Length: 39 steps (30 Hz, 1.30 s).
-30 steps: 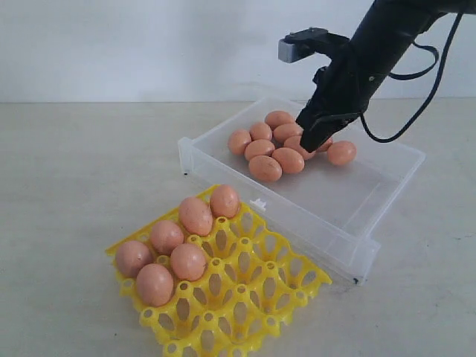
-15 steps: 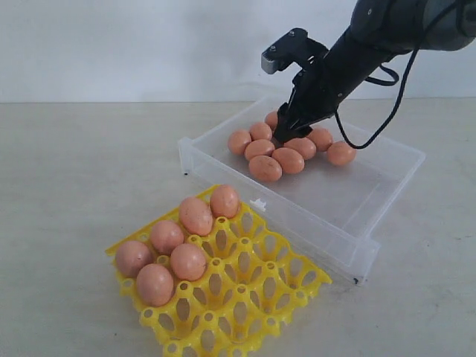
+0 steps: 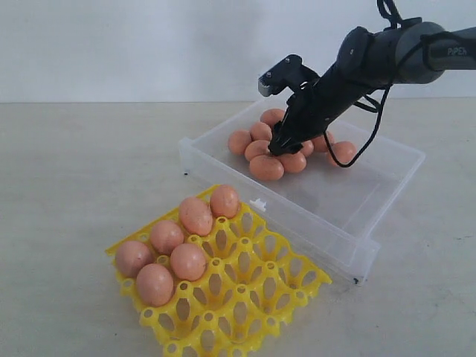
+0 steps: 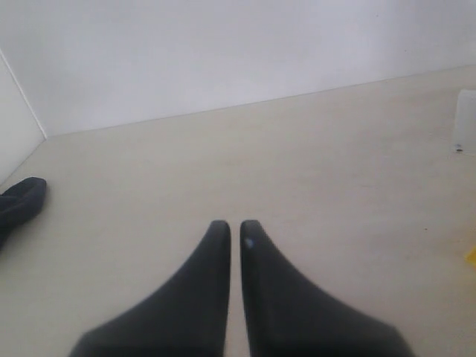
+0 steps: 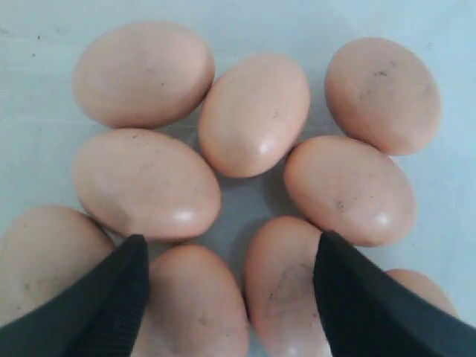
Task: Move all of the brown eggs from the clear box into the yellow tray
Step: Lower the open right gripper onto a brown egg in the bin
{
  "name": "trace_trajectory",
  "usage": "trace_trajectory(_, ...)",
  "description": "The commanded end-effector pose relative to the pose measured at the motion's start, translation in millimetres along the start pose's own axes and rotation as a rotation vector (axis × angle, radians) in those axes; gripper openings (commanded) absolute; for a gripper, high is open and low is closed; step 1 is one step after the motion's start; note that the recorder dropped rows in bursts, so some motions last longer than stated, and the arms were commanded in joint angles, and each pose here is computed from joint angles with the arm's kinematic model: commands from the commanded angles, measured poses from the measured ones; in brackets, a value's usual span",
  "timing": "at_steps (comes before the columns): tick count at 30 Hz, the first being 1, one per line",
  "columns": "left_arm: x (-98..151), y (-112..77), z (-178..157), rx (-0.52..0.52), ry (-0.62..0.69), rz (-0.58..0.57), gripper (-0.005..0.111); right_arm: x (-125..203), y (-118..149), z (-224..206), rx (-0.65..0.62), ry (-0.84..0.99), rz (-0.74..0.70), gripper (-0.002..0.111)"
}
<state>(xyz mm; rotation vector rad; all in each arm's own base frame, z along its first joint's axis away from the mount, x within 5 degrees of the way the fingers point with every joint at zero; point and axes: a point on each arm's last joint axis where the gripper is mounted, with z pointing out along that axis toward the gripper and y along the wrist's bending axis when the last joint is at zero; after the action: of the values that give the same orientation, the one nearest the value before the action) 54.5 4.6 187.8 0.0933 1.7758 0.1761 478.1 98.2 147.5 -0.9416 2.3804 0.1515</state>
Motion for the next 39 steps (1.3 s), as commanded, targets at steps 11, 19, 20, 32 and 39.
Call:
trace_trajectory(11, 1, -0.1, 0, -0.002, 0.001, -0.003, 0.004, -1, -4, 3, 0.045, -0.036, 0.068, 0.056)
trace_trajectory(19, 1, -0.1, 0, -0.002, 0.001, -0.003, 0.004, 14, -4, 23, 0.043, 0.014, 0.194, 0.056)
trace_trajectory(20, 1, -0.1, 0, -0.002, 0.001, -0.003, 0.004, 15, -4, 25, 0.045, 0.019, 0.238, 0.056)
trace_trajectory(32, 1, -0.1, 0, -0.002, 0.001, -0.003, 0.004, 20, 1, 24, -0.005, 0.088, 0.320, 0.006)
trace_trajectory(39, 1, -0.1, 0, -0.002, 0.001, -0.003, 0.004, -1, -2, -12, 0.021, 0.017, 0.293, 0.000)
